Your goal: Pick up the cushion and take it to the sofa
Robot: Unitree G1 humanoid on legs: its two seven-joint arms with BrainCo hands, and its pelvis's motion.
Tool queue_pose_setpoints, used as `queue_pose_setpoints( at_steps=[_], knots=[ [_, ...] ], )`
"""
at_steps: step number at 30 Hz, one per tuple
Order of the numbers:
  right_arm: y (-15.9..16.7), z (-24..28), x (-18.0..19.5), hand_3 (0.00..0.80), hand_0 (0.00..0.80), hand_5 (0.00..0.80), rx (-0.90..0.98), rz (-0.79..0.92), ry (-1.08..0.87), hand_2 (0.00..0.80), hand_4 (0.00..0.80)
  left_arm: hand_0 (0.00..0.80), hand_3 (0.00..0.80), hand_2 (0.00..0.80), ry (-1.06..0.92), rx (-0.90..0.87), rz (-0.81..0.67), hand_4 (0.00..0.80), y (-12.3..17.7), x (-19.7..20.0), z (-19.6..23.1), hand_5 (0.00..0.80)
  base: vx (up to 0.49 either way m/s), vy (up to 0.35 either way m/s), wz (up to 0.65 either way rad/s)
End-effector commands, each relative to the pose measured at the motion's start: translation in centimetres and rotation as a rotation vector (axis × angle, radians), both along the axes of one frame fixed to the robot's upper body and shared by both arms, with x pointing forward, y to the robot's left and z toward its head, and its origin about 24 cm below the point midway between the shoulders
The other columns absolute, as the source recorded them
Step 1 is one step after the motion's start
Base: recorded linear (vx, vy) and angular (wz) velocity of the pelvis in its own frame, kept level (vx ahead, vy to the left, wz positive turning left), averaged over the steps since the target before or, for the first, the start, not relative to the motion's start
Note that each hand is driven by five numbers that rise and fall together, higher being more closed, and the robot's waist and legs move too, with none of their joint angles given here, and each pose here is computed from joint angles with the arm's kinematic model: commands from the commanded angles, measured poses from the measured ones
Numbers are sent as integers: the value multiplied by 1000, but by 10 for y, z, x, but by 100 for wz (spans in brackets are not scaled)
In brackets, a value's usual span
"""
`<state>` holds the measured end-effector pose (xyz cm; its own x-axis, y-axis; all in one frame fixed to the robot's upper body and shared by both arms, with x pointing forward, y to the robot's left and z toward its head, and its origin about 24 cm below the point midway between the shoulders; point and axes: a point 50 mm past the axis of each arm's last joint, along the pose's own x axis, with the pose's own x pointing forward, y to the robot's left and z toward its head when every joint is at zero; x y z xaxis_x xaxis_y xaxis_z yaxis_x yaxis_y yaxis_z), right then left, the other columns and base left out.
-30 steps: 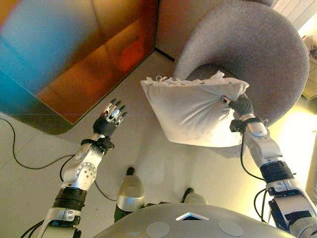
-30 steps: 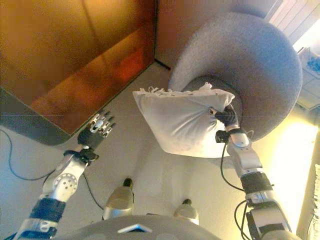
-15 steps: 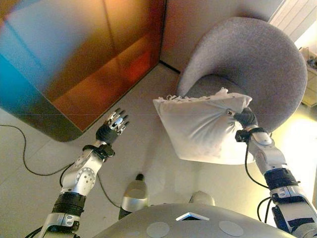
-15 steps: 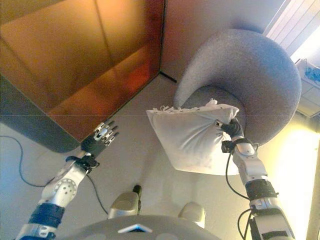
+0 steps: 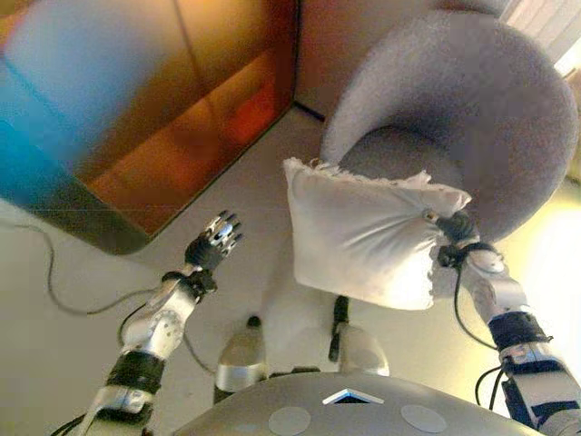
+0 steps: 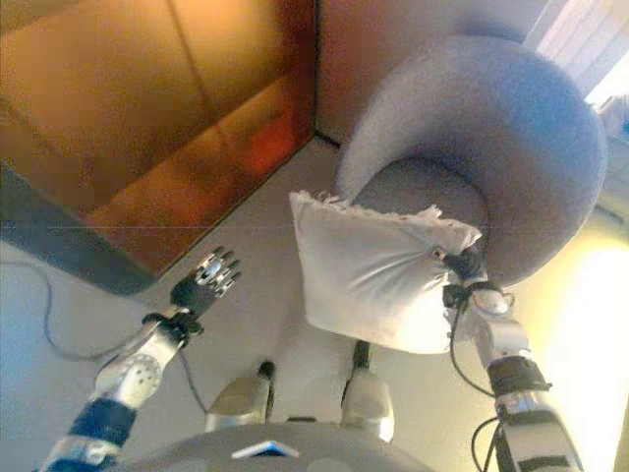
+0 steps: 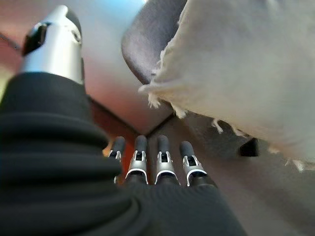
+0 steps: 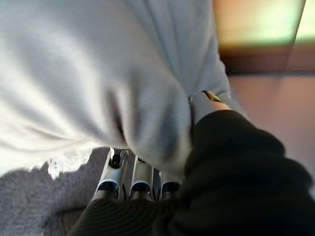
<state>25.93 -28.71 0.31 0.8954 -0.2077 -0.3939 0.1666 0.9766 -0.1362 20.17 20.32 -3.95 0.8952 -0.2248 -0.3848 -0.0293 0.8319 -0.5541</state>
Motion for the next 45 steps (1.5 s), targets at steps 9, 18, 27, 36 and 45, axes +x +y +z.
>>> queue_pose_setpoints(
  at_steps=[9, 18, 27, 36, 45],
  knots=[
    [5, 97, 38, 800, 800, 800, -68, 77, -423, 800, 800, 0, 0, 0, -204, -15, 58, 0, 13, 12, 38, 0, 233, -162, -7],
    [-9, 99, 29, 800, 800, 800, -87, 34, -424, 800, 800, 0, 0, 0, -190, -42, 52, 0, 8, 14, 37, 0, 164, -64, 7],
    [-12, 101, 28, 800, 800, 800, -74, -4, -420, 800, 800, 0, 0, 0, -194, -58, 14, 0, -2, 14, 34, 0, 225, 104, 19],
    [-19, 94, 24, 800, 800, 800, -51, -38, -413, 800, 800, 0, 0, 0, -193, -24, 17, 0, 2, 22, 37, 0, 232, 179, -31],
    [-33, 85, 26, 800, 800, 800, -25, -155, -426, 800, 800, 0, 0, 0, -218, 40, -7, 0, 12, 28, 45, 0, 202, 234, -11]
  ],
)
